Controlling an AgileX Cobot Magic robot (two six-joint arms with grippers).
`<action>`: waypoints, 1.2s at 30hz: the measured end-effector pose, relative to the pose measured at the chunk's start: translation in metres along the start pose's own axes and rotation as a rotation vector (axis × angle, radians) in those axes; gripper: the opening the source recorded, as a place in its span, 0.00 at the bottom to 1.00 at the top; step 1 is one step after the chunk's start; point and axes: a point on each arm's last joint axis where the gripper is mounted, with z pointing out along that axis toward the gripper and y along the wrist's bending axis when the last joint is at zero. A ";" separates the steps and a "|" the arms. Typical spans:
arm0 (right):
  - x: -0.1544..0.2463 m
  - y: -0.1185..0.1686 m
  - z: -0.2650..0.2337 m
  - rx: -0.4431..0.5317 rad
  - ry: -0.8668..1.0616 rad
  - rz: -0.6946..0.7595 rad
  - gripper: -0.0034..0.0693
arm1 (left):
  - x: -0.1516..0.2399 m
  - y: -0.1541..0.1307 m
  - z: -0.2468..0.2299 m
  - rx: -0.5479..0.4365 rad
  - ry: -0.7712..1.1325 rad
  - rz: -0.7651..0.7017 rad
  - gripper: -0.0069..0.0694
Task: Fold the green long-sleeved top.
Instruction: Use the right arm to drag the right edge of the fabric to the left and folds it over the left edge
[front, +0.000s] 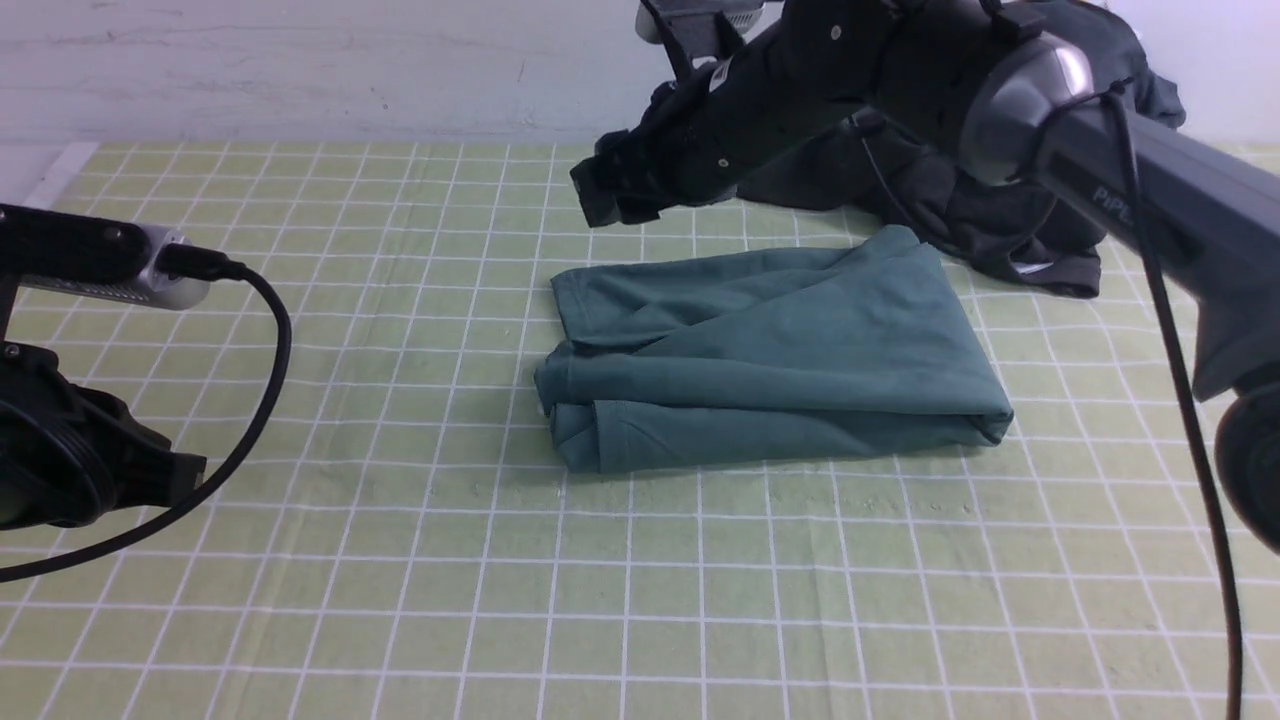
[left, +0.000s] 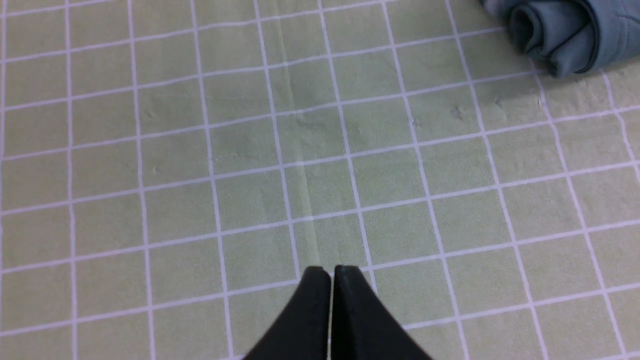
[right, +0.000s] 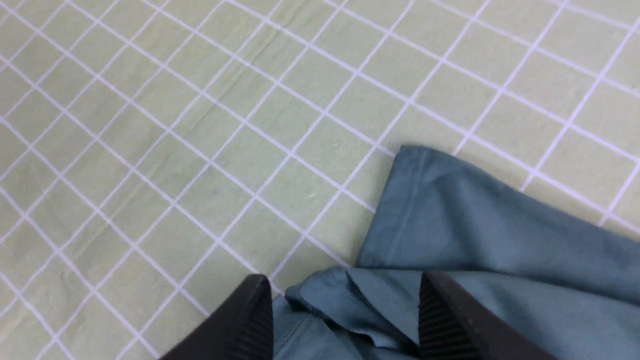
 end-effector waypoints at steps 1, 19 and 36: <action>-0.002 -0.001 -0.003 0.007 -0.001 -0.008 0.57 | 0.000 0.000 0.000 0.003 -0.001 -0.003 0.08; 0.060 0.015 0.066 -0.189 0.332 -0.008 0.03 | -0.002 -0.002 0.000 0.023 -0.018 -0.030 0.08; 0.104 0.032 0.067 -0.123 0.439 -0.103 0.03 | -0.001 -0.005 -0.010 0.036 -0.052 -0.040 0.08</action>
